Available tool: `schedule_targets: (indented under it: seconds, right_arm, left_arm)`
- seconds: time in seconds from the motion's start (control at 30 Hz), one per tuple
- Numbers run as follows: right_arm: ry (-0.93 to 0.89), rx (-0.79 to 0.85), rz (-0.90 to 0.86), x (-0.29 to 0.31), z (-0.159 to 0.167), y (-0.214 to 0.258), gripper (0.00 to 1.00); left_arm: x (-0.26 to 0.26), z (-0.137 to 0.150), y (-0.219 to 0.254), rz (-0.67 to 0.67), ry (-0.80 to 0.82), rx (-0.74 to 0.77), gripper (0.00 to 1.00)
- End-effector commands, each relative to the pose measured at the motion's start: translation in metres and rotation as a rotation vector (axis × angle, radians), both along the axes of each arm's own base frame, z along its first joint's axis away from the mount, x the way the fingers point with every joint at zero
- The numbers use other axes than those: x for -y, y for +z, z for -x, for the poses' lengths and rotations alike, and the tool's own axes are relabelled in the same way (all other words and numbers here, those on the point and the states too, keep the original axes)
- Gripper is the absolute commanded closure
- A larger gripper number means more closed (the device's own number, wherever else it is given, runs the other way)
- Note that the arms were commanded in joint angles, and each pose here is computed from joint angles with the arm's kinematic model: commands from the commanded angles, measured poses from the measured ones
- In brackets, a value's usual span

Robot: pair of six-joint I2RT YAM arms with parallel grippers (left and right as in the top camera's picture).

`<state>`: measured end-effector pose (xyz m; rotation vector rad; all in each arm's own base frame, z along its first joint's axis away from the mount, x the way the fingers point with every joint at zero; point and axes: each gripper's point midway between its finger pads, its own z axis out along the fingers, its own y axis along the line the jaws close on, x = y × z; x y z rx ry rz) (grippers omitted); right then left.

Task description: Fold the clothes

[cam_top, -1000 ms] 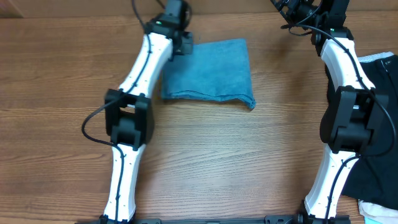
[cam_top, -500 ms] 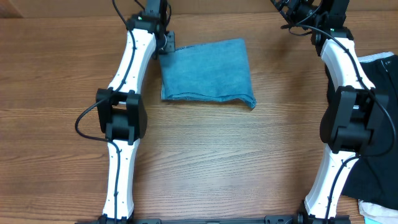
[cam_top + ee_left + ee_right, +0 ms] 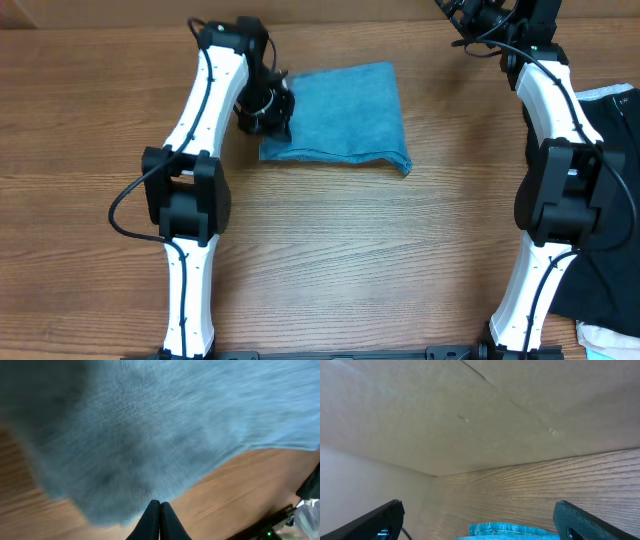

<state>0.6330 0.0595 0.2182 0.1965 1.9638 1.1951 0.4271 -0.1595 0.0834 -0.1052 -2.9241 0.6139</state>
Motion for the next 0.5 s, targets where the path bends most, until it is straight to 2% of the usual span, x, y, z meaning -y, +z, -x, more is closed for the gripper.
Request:
schedule_targets:
  seconds: [0.0, 0.13, 0.2, 0.27, 0.37, 0.47]
  right_arm:
    - [0.009, 0.024, 0.000, -0.002, 0.001, 0.011, 0.00]
    - [0.009, 0.024, 0.000, -0.002, 0.001, 0.011, 0.00]
    - [0.009, 0.024, 0.000, -0.002, 0.001, 0.011, 0.00]
    - [0.009, 0.024, 0.000, -0.002, 0.001, 0.011, 0.00]
    - [0.009, 0.024, 0.000, -0.002, 0.001, 0.011, 0.00]
    - [0.009, 0.024, 0.000, -0.002, 0.001, 0.011, 0.00]
  left_arm:
    - [0.004, 0.017, -0.037, 0.028, -0.019, -0.078, 0.96]
    - [-0.007, 0.026, -0.072, 0.017, 0.012, -0.119, 0.96]
    - [-0.021, 0.020, -0.089, -0.023, 0.030, -0.087, 0.96]
    - [-0.027, 0.008, -0.081, -0.034, 0.074, -0.065, 0.96]
    - [-0.018, -0.028, -0.009, 0.004, 0.121, 0.048, 0.96]
    - [0.023, -0.046, 0.077, 0.170, 0.079, 0.214, 0.96]
